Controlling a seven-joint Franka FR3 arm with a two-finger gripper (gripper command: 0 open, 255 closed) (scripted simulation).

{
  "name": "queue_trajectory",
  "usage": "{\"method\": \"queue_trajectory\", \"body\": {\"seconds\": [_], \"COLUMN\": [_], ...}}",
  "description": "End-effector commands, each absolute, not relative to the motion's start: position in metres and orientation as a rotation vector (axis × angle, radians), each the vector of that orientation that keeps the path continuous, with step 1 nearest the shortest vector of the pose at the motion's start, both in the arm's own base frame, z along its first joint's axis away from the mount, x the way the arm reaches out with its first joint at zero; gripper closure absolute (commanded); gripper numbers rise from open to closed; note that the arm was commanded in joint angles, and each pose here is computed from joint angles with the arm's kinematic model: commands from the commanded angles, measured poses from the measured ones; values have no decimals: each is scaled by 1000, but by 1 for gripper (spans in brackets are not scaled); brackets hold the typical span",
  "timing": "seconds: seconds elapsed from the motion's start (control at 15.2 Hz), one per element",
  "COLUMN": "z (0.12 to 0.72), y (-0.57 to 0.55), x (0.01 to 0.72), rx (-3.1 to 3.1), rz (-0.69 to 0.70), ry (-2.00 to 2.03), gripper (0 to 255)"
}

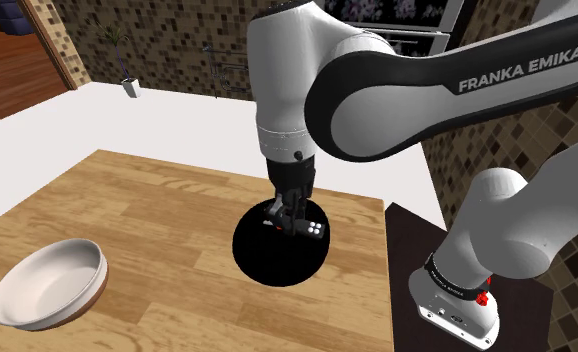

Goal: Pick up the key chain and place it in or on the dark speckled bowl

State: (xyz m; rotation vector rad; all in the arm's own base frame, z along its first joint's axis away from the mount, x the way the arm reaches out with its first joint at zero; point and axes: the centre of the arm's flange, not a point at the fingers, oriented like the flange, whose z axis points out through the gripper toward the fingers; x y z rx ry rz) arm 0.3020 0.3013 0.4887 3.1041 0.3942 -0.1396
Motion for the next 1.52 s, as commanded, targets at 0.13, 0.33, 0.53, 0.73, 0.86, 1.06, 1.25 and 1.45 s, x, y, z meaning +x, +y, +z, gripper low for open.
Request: {"method": "queue_trajectory", "body": {"seconds": [0.13, 0.33, 0.53, 0.73, 0.86, 1.06, 1.25, 1.45], "z": [475, 475, 475, 475, 475, 501, 525, 525], "y": [301, 301, 301, 301, 301, 301, 302, 302], "x": [302, 302, 302, 302, 302, 304, 306, 306], "rx": [3104, 3104, 3104, 3104, 3104, 3104, 3104, 3104], "rz": [-139, -139, -139, -139, -139, -139, -139, -139], "ry": [394, 394, 394, 394, 394, 394, 394, 394], "gripper": [255, 255, 255, 0, 0, 0, 0, 0]}}
